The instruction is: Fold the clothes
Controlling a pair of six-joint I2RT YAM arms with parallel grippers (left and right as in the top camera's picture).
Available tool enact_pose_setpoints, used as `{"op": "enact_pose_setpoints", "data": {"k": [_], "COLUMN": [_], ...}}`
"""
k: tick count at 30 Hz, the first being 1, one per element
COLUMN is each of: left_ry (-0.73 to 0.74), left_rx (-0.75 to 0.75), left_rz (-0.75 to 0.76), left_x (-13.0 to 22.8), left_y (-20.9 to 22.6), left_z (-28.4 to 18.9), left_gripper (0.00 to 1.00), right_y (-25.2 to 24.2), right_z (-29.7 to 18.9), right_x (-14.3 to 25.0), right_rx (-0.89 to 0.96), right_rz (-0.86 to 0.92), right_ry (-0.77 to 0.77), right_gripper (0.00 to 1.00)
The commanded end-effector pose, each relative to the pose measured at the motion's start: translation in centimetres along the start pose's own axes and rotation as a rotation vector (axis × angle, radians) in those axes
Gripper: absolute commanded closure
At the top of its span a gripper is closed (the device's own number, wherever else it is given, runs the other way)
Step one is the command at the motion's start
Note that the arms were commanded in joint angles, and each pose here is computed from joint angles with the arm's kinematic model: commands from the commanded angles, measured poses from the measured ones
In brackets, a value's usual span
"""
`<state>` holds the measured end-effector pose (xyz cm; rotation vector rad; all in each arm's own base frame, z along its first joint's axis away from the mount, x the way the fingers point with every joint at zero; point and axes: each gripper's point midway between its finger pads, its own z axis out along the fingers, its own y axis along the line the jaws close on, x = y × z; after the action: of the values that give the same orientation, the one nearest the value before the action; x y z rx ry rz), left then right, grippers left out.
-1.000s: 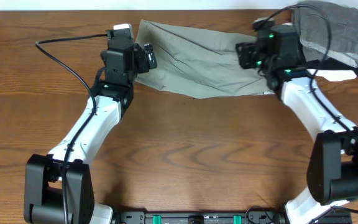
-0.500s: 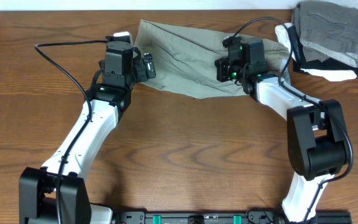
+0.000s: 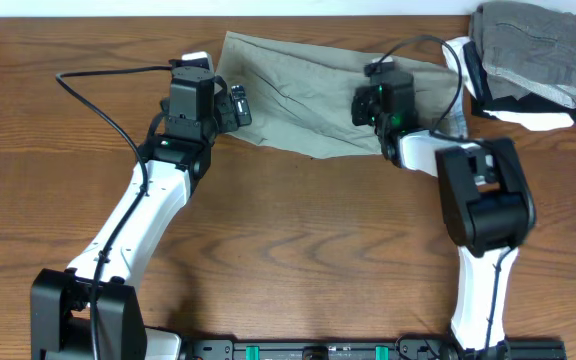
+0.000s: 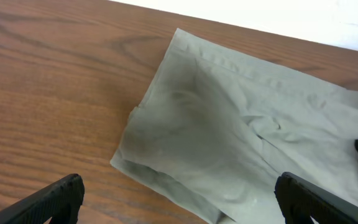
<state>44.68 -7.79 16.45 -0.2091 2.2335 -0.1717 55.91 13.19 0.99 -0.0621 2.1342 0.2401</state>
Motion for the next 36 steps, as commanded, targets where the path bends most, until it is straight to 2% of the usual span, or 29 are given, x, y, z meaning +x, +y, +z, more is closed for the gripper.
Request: {"op": "enact_pose_setpoints", "data": {"k": [1,5,8,13,14,15,16,20,23,26,33,36], "left_ry": [-0.009,0.008,0.007,0.011,0.014,0.015,0.017,0.024,0.038,0.057,0.099,0.094], "left_rx": [0.013,0.006,0.007,0.005,0.003,0.003,0.003,-0.001,-0.009,-0.025,-0.072,-0.070], "left_rz": [-0.035,-0.033,-0.033,-0.033,-0.032,-0.030,-0.015,0.040,0.040,0.034,0.017,0.064], "left_x": [-0.6,-0.2,-0.2,-0.1,0.0,0.0,0.1,0.2,0.5,0.9,1.4,1.0], "left_y": [-0.4,-0.3,-0.3,-0.2,-0.2,-0.2,-0.2,0.0,0.2,1.0,3.1,3.2], "left_z": [-0.5,-0.5,-0.5,-0.5,-0.5,-0.5,-0.5,-0.5,-0.5,-0.5,-1.0,-2.0], "left_gripper": [0.01,0.01,0.01,0.01,0.01,0.01,0.01,0.02,0.02,0.02,0.02,0.02], "right_y": [-5.4,-4.9,-3.7,-1.6,-1.0,-0.2,1.0,4.2,5.0,5.2,5.0,5.0], "right_z": [0.6,0.8,1.1,1.2,1.2,1.0,0.7,-1.1,-1.9,-2.1,-1.2,-1.1], "right_x": [-2.1,-6.5,-9.1,-9.7,-9.4,-8.8,-7.9,-4.8,-2.6,-1.3,0.1,0.3], "right_rx": [0.205,0.145,0.083,-0.020,-0.050,-0.096,-0.163,-0.343,-0.368,-0.336,-0.153,-0.084], "right_rz": [0.039,0.051,0.048,0.047,0.048,0.051,0.051,0.074,0.096,0.052,-0.127,-0.170], "right_ry": [-0.083,-0.151,-0.148,-0.042,-0.009,0.039,0.100,0.290,0.387,0.429,0.431,0.427], "right_gripper": [0.85,0.82,0.82,0.78,0.73,0.61,0.45,0.01,0.01,0.06,0.14,0.20]}}
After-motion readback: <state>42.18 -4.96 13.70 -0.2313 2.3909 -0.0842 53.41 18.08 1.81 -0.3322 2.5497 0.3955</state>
